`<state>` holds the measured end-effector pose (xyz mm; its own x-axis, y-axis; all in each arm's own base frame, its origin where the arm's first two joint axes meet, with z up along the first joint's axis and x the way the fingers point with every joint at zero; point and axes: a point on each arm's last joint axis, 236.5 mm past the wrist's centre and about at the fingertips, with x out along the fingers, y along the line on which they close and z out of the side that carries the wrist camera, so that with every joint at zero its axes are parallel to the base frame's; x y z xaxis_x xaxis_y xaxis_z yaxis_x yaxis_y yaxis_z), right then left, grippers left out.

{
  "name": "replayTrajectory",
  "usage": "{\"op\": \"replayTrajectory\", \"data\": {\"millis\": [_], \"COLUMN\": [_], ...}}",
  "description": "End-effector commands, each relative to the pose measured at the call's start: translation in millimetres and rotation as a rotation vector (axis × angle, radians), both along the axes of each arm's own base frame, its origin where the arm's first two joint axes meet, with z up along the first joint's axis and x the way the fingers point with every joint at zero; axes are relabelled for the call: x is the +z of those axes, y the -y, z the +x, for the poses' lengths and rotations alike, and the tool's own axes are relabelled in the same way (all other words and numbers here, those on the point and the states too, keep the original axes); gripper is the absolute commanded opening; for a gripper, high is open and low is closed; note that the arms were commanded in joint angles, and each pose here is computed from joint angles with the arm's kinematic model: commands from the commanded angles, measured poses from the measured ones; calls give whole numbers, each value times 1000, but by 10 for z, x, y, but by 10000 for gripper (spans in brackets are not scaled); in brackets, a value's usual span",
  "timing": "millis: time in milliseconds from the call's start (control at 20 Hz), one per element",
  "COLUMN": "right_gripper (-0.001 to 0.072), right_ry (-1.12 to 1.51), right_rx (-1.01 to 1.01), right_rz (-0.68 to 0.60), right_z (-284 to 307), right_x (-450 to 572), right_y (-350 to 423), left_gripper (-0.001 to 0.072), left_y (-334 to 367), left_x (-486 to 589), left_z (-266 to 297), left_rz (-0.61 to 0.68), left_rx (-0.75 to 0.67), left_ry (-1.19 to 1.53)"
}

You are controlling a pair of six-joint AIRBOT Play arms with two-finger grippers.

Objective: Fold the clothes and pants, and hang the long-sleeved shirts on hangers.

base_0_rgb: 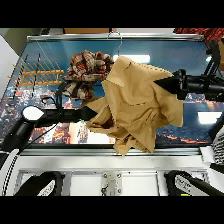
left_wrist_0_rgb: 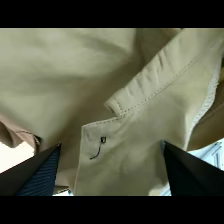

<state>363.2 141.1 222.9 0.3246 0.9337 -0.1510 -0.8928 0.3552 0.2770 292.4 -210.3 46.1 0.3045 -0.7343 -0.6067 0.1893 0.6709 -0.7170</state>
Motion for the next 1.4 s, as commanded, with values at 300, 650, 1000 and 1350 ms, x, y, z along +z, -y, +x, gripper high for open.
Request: {"op": "replayTrajectory", "data": {"millis": [300,650,1000,1350], "right_gripper": [7,7,8,7], "right_ry": [1,29,-102,-108], "right_rx": [12,25,22,7], "right_rz": [-13,-19,-211,-195], "right_z": [-99,-479,-760,-772], "right_x": [59,422,86,146], "right_y": [-20,-129,-62,-76], "left_gripper": [78,13,13,13], "left_y": [259,-334,-581,-681], "left_x": [-385,-47,200,493], "left_z": [-127,259,669,967], "left_rz": [-24,-42,82,171], "left_rx": [-42,154,163,124], "left_ry": [-114,-5,68,127]}}
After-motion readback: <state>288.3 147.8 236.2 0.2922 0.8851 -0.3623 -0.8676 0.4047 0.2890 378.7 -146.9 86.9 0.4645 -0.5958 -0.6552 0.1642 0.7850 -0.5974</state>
